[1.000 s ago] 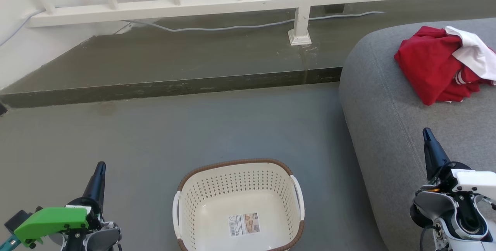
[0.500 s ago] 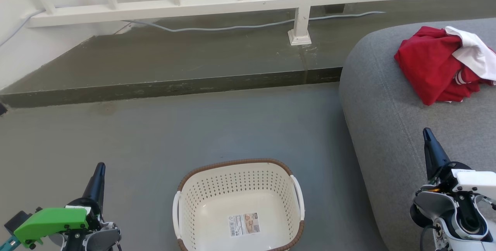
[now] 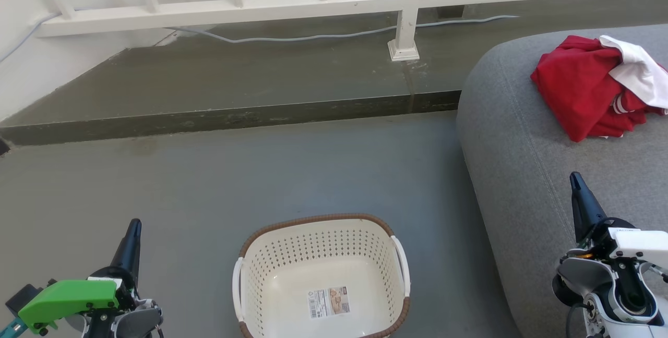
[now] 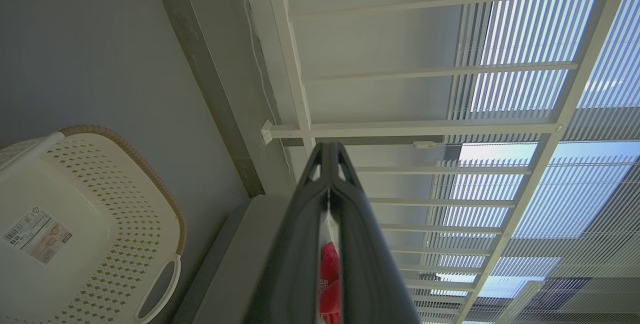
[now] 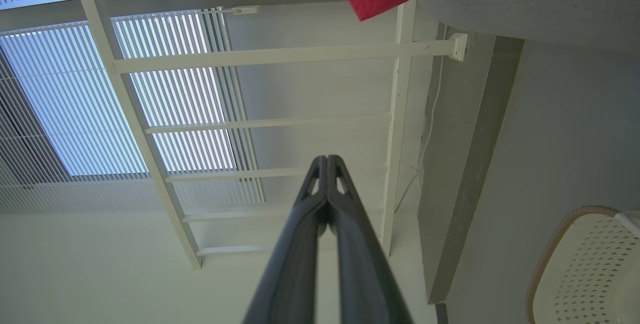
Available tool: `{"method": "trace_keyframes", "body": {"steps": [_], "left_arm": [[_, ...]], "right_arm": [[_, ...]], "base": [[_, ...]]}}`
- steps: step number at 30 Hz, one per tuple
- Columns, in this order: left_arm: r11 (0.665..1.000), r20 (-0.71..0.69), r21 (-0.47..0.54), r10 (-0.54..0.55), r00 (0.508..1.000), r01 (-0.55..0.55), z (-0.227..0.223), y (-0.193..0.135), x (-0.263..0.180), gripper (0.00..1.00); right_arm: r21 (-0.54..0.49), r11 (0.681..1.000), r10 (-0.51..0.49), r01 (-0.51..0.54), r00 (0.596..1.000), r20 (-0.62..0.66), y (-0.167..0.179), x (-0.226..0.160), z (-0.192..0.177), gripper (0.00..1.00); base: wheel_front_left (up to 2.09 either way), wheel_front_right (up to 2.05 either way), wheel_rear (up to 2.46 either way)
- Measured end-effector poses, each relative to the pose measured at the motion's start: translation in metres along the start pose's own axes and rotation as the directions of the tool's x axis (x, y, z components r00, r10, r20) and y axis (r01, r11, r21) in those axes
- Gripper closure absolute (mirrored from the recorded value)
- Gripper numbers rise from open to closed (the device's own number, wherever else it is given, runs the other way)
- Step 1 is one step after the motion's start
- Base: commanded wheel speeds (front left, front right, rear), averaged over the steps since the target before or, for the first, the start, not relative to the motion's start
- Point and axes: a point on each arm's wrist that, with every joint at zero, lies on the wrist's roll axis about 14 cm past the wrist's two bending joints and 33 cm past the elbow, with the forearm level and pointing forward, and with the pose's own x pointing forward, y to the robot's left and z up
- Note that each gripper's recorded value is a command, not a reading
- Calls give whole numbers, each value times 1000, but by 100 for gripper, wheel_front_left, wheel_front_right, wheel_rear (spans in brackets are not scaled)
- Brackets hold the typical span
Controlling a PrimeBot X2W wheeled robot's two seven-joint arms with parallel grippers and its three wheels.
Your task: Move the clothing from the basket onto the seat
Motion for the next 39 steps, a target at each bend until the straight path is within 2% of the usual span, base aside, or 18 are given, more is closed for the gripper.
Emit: {"method": "trace_keyframes", "body": {"steps": [39], "left_arm": [[1000, 4, -2, 0, 1000, 0, 1, 0, 0, 100]], "right_arm": [[0, 1000, 3, -3, 1000, 2, 1, 0, 1, 100]], "base": [[0, 0, 0]]}}
